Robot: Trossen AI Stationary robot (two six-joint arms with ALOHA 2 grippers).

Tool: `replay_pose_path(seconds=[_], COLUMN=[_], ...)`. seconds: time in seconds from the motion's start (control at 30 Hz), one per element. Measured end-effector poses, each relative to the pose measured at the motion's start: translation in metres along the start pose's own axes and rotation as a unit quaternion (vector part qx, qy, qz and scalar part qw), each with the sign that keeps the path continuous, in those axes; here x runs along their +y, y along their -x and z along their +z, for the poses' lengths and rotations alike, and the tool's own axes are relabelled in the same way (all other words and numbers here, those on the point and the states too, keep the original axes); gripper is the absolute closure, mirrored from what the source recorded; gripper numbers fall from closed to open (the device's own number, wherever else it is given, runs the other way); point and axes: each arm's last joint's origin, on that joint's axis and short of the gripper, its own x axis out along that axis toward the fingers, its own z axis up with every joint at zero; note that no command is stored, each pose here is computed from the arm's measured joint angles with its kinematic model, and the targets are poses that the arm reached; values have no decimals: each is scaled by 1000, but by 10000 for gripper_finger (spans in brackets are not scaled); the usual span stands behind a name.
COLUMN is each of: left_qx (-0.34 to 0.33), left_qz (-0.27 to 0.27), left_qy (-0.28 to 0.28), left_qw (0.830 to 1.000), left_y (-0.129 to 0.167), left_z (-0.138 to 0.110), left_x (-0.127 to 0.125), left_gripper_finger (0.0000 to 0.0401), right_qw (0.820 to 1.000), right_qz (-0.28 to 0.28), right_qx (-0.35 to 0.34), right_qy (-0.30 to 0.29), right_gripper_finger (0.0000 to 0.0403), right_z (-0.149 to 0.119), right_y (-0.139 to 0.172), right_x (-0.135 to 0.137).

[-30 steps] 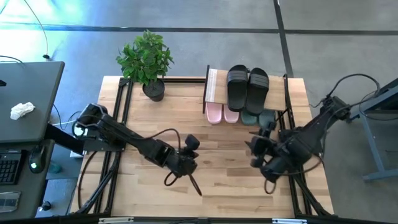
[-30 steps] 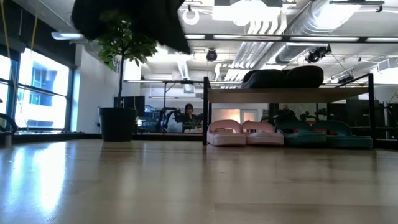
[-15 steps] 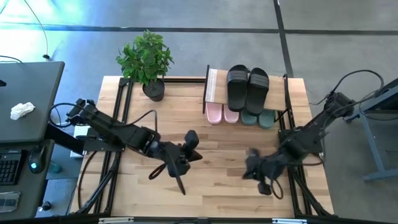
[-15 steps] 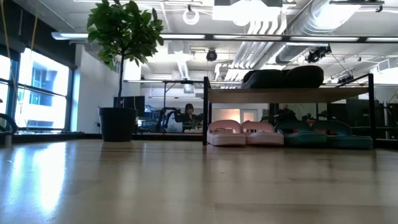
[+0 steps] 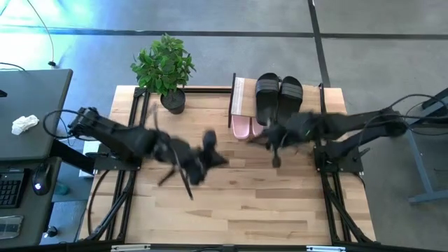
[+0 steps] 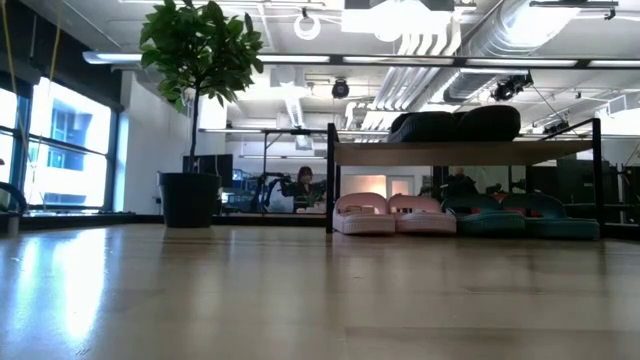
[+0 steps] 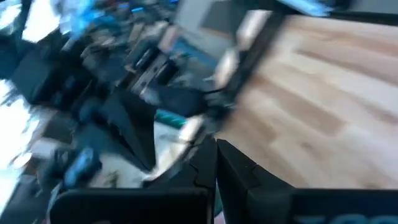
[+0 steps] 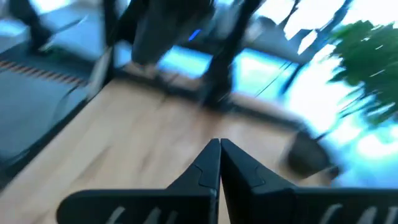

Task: Pick and place slides into the shelf
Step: Return to Home Position

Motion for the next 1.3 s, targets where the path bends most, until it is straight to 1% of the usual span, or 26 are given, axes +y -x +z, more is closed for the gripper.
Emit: replay_pose_path(seconds=[0.07,0.13,0.23,0.33,0.43,0.57,0.67,0.83,0.97,1.13,1.2,1.3], left_qx=[1,6,11,15,15,10,8,39,55,35,14,-39], left_qz=[35,72,126,165,189,196,198,220,259,294,306,299], left_qy=[18,41,75,98,119,139,152,162,180,201,216,221], left_qw=[999,997,989,981,975,971,968,961,947,934,927,927], left_y=[15,36,73,108,140,176,195,230,260,296,305,308], left_z=[-11,-25,-43,-57,-66,-73,-77,-87,-97,-119,-128,-141], left_x=[20,40,65,80,84,80,76,67,58,29,13,-12], left_gripper_finger=[400,400,400,400,400,401,401,401,401,401,401,401], right_qw=[999,995,987,979,972,966,959,953,946,942,942,942], right_qz=[-36,-72,-115,-146,-159,-158,-171,-172,-178,-170,-163,-147], right_qx=[-35,-70,-110,-143,-171,-203,-218,-239,-255,-263,-268,-273], right_qy=[18,23,21,13,-11,-36,-55,-75,-95,-116,-122,-126], right_gripper_finger=[403,403,403,403,403,403,403,403,403,403,403,403], right_z=[17,30,40,39,29,9,-10,-44,-70,-95,-101,-108], right_y=[20,42,81,123,159,189,205,220,225,225,225,223], right_x=[-20,-37,-53,-57,-53,-43,-36,-24,-16,-9,-6,-4])
